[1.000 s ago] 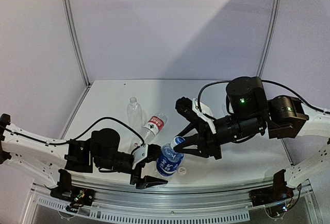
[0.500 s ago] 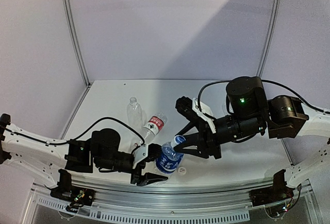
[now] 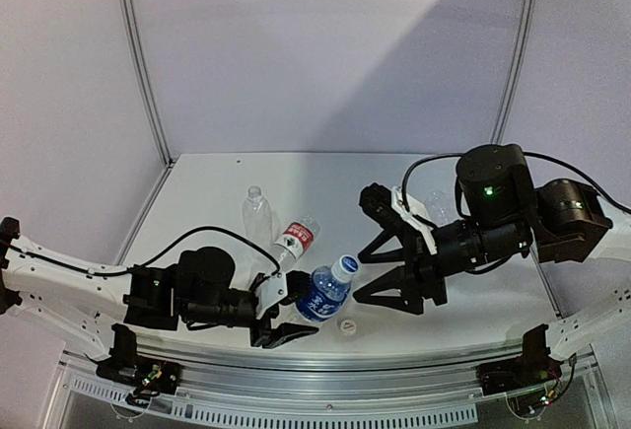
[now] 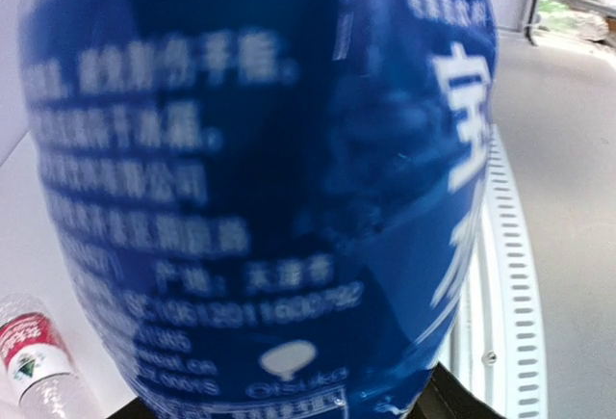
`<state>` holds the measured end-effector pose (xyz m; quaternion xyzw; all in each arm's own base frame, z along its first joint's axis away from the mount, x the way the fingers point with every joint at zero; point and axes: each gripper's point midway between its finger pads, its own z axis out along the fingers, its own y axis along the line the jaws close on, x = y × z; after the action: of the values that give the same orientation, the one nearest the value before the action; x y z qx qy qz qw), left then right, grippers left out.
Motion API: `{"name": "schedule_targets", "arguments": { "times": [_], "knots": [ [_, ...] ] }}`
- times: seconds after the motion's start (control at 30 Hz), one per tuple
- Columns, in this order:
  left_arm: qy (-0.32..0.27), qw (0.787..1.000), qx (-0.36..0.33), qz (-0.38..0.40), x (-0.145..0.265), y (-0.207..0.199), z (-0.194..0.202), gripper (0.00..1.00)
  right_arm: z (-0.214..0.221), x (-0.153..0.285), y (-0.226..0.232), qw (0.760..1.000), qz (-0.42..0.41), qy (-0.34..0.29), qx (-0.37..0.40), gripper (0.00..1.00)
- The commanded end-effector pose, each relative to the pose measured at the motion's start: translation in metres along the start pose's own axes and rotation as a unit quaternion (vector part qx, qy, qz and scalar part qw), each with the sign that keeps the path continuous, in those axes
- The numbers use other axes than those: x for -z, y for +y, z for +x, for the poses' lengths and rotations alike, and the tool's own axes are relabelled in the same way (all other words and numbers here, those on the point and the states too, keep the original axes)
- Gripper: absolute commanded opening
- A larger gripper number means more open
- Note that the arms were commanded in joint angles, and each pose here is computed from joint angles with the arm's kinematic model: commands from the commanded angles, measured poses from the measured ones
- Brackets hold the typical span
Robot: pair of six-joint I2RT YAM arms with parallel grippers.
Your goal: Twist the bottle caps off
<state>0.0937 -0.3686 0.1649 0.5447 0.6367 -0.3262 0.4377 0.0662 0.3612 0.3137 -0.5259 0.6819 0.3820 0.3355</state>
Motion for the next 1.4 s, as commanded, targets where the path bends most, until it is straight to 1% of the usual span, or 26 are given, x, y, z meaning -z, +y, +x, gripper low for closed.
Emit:
{"name": "schedule_targets", "arguments": {
  "times": [0.0, 0.17, 0.27, 0.33, 0.43, 0.57, 0.67, 0.8, 0.93, 1.03, 1.17, 1.37],
  "knots": [
    [0.01, 0.999, 0.004, -0.044, 0.001, 0.018, -0.003, 0.61, 0.011, 0.012, -0.003, 1.0, 0.014, 0.015, -0.011, 0.69],
    [0.031, 0.997, 0.001, -0.076, -0.002, 0.029, 0.005, 0.61, 0.008, 0.026, -0.005, 0.999, 0.027, 0.006, -0.027, 0.69],
    [0.05, 0.995, -0.005, -0.092, -0.005, 0.034, 0.012, 0.61, 0.007, 0.043, -0.028, 0.993, 0.102, 0.001, -0.057, 0.72],
    [0.069, 0.991, -0.015, -0.111, -0.008, 0.038, 0.019, 0.6, 0.015, 0.051, -0.044, 0.985, 0.151, 0.016, -0.087, 0.73],
    [0.086, 0.987, -0.029, -0.129, -0.011, 0.04, 0.024, 0.58, 0.025, 0.051, -0.057, 0.973, 0.17, 0.038, -0.152, 0.71],
    [0.107, 0.981, -0.055, -0.153, -0.016, 0.041, 0.031, 0.58, 0.046, 0.037, -0.061, 0.955, 0.139, 0.071, -0.253, 0.67],
    [0.119, 0.977, -0.072, -0.161, -0.02, 0.039, 0.035, 0.58, 0.058, 0.023, -0.059, 0.945, 0.111, 0.087, -0.295, 0.64],
    [0.127, 0.975, -0.088, -0.162, -0.023, 0.034, 0.038, 0.57, 0.055, 0.016, -0.061, 0.944, 0.105, 0.08, -0.304, 0.64],
    [0.122, 0.973, -0.096, -0.17, -0.022, 0.034, 0.035, 0.57, 0.045, 0.016, -0.064, 0.94, 0.085, 0.062, -0.324, 0.63],
    [0.121, 0.972, -0.104, -0.174, -0.021, 0.032, 0.034, 0.57, 0.05, 0.009, -0.063, 0.936, 0.075, 0.075, -0.337, 0.63],
    [0.118, 0.971, -0.114, -0.176, -0.021, 0.028, 0.032, 0.57, 0.062, -0.011, -0.063, 0.929, 0.063, 0.101, -0.349, 0.63],
    [0.118, 0.966, -0.129, -0.189, -0.02, 0.029, 0.031, 0.57, 0.069, -0.031, -0.062, 0.927, 0.044, 0.12, -0.354, 0.63]
  ]
}}
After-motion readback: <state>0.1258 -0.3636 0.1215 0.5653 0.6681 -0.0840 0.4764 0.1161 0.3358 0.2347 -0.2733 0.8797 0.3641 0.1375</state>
